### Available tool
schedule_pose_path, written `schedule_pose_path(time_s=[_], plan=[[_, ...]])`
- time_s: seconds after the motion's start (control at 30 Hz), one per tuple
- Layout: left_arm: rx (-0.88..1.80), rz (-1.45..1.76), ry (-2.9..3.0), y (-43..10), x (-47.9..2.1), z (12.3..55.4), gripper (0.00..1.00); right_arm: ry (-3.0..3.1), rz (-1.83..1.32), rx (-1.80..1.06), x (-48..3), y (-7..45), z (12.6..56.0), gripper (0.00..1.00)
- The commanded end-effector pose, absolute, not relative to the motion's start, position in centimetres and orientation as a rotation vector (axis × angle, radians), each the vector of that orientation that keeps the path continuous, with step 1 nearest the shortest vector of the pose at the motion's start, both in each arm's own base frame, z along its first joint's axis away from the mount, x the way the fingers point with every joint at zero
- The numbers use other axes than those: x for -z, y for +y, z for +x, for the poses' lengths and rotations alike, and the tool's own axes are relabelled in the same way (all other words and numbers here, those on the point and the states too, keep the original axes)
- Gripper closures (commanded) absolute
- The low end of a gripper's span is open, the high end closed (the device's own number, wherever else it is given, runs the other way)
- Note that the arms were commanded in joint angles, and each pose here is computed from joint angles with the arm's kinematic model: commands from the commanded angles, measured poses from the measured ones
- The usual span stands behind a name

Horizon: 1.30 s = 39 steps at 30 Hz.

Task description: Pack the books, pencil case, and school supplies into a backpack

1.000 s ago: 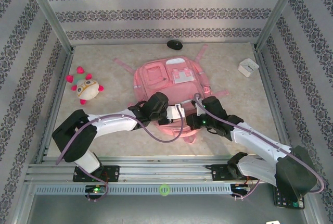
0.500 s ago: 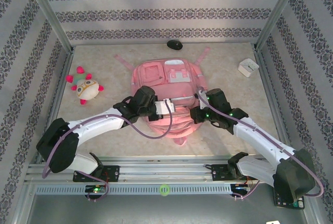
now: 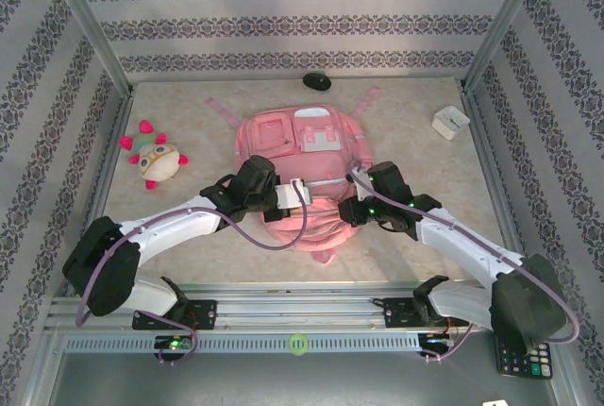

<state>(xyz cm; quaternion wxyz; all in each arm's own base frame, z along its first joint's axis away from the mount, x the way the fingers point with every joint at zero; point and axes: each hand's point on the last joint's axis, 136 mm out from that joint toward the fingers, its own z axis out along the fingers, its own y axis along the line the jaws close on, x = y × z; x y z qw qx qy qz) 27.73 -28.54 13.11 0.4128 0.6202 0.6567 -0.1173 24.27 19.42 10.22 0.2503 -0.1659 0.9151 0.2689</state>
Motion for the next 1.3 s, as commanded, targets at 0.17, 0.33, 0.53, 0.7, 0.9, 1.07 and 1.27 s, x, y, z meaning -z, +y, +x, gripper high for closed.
schedule_pose_path(time_s=[0.17,0.33,0.53,0.7,0.9,1.07,1.27], plan=[[0.397,1.537,1.62,-28.9,-14.3,26.3,1.0,2.386,-0.532,-0.807,-12.0,21.9,26.0,0.75],[0.397,1.529,1.624,-28.9,-14.4,26.4,1.0,2.407,-0.603,-0.791,-11.5,22.9,25.1,0.7],[0.394,1.509,1.621,-28.8,-14.8,26.5,1.0,2.436,-0.559,-0.661,-10.7,21.8,26.1,0.85],[0.286,1.495,1.702,-26.7,-13.7,27.6,1.0,2.424,-0.465,-0.616,-11.2,19.4,25.9,1.0],[0.203,1.464,1.766,-22.9,-14.0,27.8,1.0,2.423,-0.352,-0.685,-11.8,17.3,25.5,1.0],[0.242,1.47,1.754,-22.4,-15.2,26.7,0.87,2.422,-0.392,-0.836,-12.3,19.5,24.9,1.0],[0.357,1.452,1.62,-27.6,-18.6,25.9,0.38,2.433,-0.404,-0.869,-12.1,20.4,24.9,1.0]])
